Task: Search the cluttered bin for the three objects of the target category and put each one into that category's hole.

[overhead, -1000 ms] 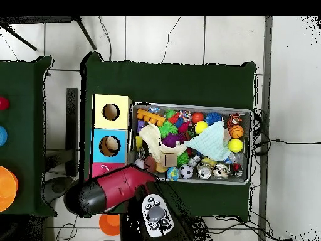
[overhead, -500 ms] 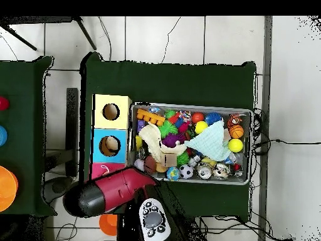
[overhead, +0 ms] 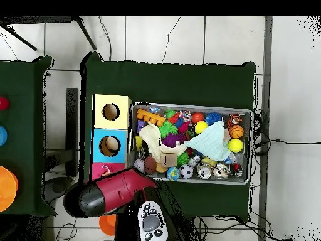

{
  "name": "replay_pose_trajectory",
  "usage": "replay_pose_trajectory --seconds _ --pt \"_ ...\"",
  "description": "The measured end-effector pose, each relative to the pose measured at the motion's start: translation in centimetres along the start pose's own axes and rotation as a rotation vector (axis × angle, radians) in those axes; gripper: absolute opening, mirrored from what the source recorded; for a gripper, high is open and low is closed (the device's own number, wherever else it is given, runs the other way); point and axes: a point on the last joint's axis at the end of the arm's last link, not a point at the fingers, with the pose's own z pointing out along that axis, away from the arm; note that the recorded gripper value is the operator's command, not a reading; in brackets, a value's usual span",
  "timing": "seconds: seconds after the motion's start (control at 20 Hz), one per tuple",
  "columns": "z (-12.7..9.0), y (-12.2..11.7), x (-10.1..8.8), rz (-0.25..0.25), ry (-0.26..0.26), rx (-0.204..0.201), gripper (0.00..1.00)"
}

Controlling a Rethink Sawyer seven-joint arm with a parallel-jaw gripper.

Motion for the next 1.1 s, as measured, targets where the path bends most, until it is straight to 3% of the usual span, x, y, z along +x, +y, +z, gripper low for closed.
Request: replay_pose_trajectory --seconds 1.1 --pt "-1.6 0.3 -1.4 -0.003 0.006 0.05 1.0"
